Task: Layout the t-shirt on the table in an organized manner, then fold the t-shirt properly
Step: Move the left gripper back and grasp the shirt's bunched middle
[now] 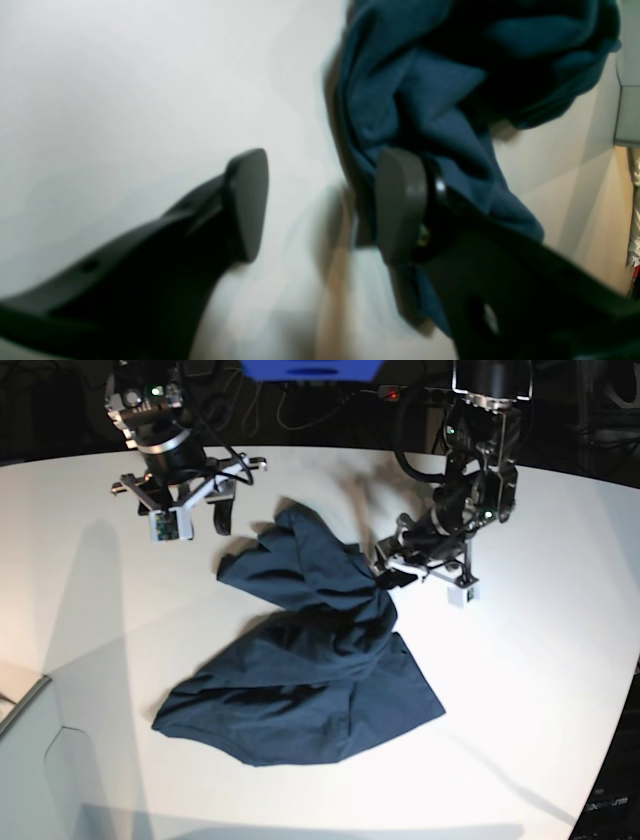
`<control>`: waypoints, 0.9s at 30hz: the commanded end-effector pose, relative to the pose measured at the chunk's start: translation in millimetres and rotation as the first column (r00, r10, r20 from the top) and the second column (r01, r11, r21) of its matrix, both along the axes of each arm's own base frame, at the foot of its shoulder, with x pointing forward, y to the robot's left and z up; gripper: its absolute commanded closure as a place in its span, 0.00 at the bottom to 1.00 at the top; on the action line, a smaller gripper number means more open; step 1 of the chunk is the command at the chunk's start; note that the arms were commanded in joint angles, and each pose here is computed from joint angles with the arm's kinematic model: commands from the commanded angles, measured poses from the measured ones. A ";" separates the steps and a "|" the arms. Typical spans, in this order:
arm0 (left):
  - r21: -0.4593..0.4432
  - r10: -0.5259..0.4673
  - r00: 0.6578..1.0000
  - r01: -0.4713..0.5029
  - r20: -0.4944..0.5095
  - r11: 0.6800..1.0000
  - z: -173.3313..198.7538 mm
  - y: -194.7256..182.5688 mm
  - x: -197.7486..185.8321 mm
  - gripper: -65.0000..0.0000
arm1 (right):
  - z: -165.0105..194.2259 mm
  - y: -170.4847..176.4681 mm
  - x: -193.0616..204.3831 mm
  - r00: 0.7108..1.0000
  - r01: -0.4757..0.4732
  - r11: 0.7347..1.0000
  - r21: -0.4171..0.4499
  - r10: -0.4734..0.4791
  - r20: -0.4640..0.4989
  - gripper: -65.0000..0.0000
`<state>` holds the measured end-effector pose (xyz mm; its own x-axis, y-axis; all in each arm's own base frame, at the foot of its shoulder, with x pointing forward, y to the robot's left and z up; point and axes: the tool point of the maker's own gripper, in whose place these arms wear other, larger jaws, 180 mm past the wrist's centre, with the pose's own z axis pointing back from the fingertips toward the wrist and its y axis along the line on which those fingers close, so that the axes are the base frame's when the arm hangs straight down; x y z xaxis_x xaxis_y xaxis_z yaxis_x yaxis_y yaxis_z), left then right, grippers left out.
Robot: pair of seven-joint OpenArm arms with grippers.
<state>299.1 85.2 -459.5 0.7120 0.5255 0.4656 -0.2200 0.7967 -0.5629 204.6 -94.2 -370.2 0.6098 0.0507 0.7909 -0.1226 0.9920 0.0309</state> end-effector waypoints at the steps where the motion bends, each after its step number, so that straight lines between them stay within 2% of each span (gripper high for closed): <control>1: -0.009 0.000 0.999 0.000 0.033 1.000 9.1 -1.3 8.5 0.49 | 9.1 2.0 3.5 0.999 -0.007 1.000 0.009 0.006 0.037 0.55; 18: -0.025 0.004 1.000 -0.005 -0.007 1.000 -4.2 -7.4 8.9 0.49 | 8.3 2.6 2.8 0.999 -0.005 1.000 0.012 0.005 0.034 0.55; 22: -0.025 -0.068 0.998 0.068 0.011 0.997 1.4 -29.8 14.5 0.49 | 8.3 2.6 2.8 0.999 -0.005 1.000 0.012 0.005 0.034 0.55; 25: -0.026 -0.081 0.997 0.080 -0.007 0.996 -4.6 -34.4 12.8 0.50 | 7.3 2.6 1.1 1.000 -0.005 1.000 0.012 0.005 0.030 0.55; 27: -0.027 -0.080 0.997 0.079 -0.013 0.997 -6.6 -34.1 16.3 0.57 | 7.3 2.6 1.1 1.000 -0.005 1.000 0.012 0.005 0.030 0.55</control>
<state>312.1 47.8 -467.7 0.7582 0.4837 0.4372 -0.1628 0.7898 -0.5914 202.1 -94.2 -371.6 0.6153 0.0504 0.7867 -0.1222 0.9920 0.0320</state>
